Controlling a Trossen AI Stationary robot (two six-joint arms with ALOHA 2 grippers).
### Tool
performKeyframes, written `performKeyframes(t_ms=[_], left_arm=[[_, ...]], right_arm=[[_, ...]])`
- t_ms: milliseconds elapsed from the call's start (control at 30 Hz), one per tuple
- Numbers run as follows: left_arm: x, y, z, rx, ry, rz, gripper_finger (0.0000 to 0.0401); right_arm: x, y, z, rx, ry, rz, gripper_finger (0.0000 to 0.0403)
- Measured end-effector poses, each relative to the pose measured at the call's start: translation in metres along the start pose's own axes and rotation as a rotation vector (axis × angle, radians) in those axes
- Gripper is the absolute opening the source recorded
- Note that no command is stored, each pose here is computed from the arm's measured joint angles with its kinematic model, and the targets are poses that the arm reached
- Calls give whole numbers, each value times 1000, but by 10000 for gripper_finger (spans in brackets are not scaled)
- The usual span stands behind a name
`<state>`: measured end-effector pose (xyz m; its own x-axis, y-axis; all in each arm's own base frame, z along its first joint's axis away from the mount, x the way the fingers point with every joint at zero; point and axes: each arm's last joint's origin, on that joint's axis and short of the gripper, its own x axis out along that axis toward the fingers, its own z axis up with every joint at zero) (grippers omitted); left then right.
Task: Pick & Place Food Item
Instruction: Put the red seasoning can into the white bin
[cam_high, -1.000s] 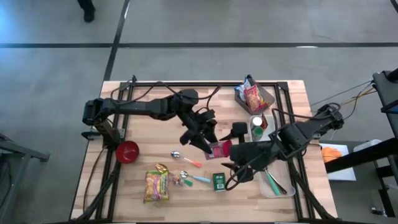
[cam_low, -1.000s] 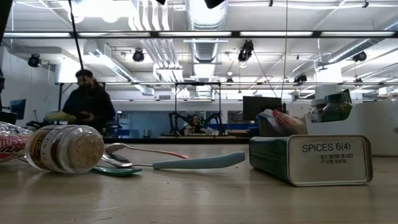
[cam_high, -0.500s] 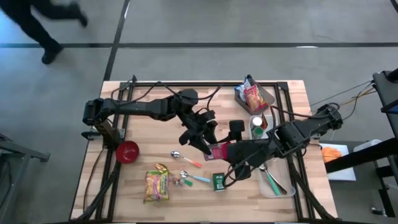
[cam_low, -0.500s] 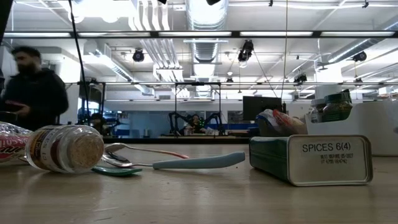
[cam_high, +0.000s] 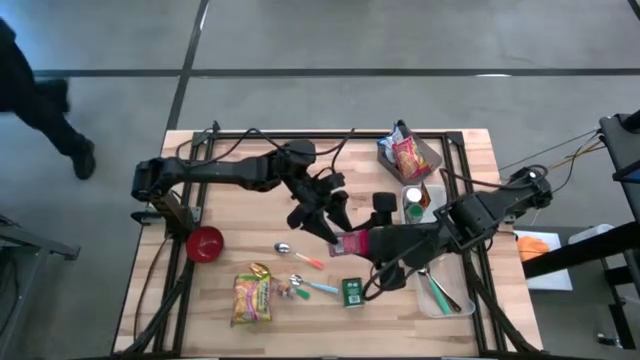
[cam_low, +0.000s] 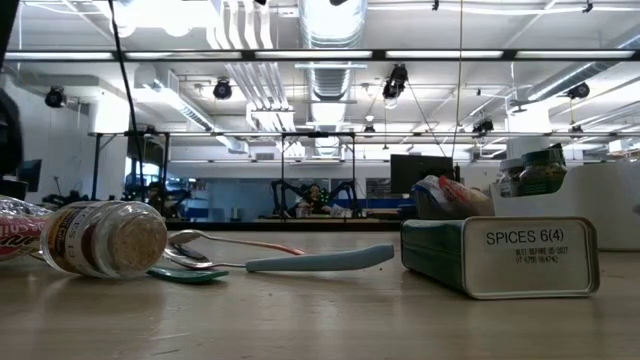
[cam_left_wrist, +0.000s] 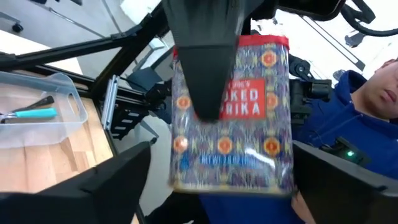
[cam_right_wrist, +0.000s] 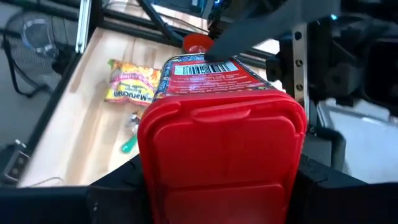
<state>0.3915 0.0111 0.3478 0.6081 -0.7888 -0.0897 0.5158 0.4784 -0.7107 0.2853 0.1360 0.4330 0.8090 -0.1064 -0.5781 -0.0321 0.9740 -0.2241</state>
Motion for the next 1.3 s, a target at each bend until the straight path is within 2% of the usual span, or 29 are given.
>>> performKeyframes(t_ms=[67,233,433,633,800,900,1000,1300], left_arm=[[-1,-2,0,-8,2,3,388],[-13,-11,2,-24,-10,35,360],[-33,-27,0,-2,12,70,341],[-55,-45,-10,-3,18,245,341],[-71,-60,-22,-7,25,466,341],[-81,-72,-27,-1,22,542,341],[-87,-85,-30,27,25,555,341],[-107,-116,-41,68,-10,652,342]], right_arm=[[-4,-3,1,61,-3,-4,199],[-16,-13,0,212,10,-41,199],[-28,-33,-15,401,125,-135,199],[-50,-62,-44,616,303,-293,199],[-58,-79,-63,772,344,-275,199],[-60,-87,-83,864,383,-338,199],[-58,-91,-104,944,427,-376,199],[-41,-85,-183,1159,706,-458,199]])
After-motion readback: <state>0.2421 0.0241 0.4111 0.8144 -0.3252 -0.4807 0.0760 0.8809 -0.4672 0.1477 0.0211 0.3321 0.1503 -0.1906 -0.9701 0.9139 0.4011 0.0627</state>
